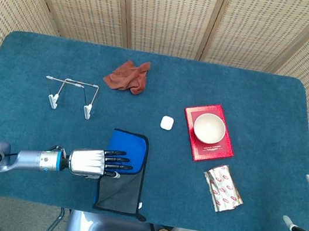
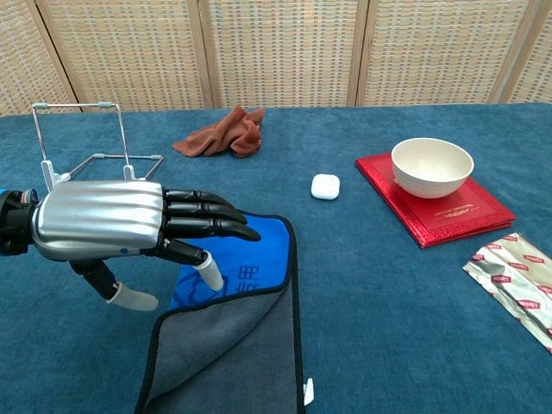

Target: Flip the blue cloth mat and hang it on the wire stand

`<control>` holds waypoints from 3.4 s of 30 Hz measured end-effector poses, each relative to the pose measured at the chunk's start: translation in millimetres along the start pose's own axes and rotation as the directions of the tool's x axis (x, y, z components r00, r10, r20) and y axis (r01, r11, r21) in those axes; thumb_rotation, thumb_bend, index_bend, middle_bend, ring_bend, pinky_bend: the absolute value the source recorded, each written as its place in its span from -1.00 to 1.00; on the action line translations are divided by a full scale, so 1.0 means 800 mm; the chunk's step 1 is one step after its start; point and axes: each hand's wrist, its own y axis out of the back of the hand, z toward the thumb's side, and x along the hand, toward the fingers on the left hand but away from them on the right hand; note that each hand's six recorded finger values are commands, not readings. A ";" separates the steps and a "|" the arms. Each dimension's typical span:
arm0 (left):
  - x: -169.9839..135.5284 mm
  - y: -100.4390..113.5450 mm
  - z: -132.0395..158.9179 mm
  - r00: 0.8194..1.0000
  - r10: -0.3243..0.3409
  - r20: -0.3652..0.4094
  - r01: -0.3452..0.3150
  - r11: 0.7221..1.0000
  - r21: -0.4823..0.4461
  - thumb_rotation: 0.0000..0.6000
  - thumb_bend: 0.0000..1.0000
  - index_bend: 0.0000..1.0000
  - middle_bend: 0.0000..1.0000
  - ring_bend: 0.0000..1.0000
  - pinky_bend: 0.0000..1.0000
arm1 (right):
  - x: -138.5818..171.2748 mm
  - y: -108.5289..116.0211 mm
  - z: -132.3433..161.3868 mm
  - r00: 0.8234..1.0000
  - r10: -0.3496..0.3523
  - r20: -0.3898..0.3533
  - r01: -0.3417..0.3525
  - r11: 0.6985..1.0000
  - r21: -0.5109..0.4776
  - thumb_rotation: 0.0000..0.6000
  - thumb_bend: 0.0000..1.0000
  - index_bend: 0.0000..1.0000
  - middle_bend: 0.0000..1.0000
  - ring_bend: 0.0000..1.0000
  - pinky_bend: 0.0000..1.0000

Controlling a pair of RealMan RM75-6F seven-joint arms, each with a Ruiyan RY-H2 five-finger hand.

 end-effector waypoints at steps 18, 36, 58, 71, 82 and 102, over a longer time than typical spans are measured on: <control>-0.007 -0.020 0.022 0.998 -0.063 0.005 0.063 0.996 -0.055 1.00 -0.41 -0.28 -1.00 -1.00 -0.91 | 0.001 0.004 -0.005 1.000 0.000 0.008 0.000 1.000 -0.009 1.00 -1.00 -1.00 -1.00 -1.00 -1.00; 0.012 -0.038 0.028 0.997 -0.079 -0.007 0.078 0.996 -0.053 1.00 -0.22 -0.29 -1.00 -1.00 -0.92 | 0.001 0.002 -0.005 1.000 0.007 0.014 -0.007 1.000 -0.002 1.00 -1.00 -1.00 -1.00 -1.00 -1.00; 0.044 -0.017 0.042 0.997 0.026 0.075 -0.030 0.998 0.052 1.00 -0.09 0.24 -1.00 -1.00 -0.94 | 0.000 0.002 -0.005 1.000 0.012 0.012 -0.012 1.000 -0.007 1.00 -1.00 -1.00 -1.00 -1.00 -1.00; 0.099 -0.012 0.075 0.984 0.041 0.171 -0.066 0.987 0.147 1.00 -0.09 0.25 -1.00 -1.00 -0.94 | 0.004 0.004 -0.004 1.000 0.010 0.005 -0.010 1.000 -0.013 1.00 -1.00 -1.00 -1.00 -1.00 -1.00; 0.127 -0.017 0.102 0.972 0.034 0.232 -0.075 0.983 0.169 1.00 -0.11 -0.14 -1.00 -1.00 -0.94 | 0.005 0.006 -0.007 1.000 0.013 0.007 -0.013 1.000 -0.020 1.00 -1.00 -1.00 -1.00 -1.00 -1.00; 0.130 0.009 0.094 0.979 0.153 0.137 -0.168 0.980 0.110 1.00 -0.53 -1.00 -1.00 -1.00 -1.00 | 0.007 0.005 -0.004 1.000 0.019 0.003 -0.019 1.000 -0.012 1.00 -1.00 -1.00 -1.00 -1.00 -1.00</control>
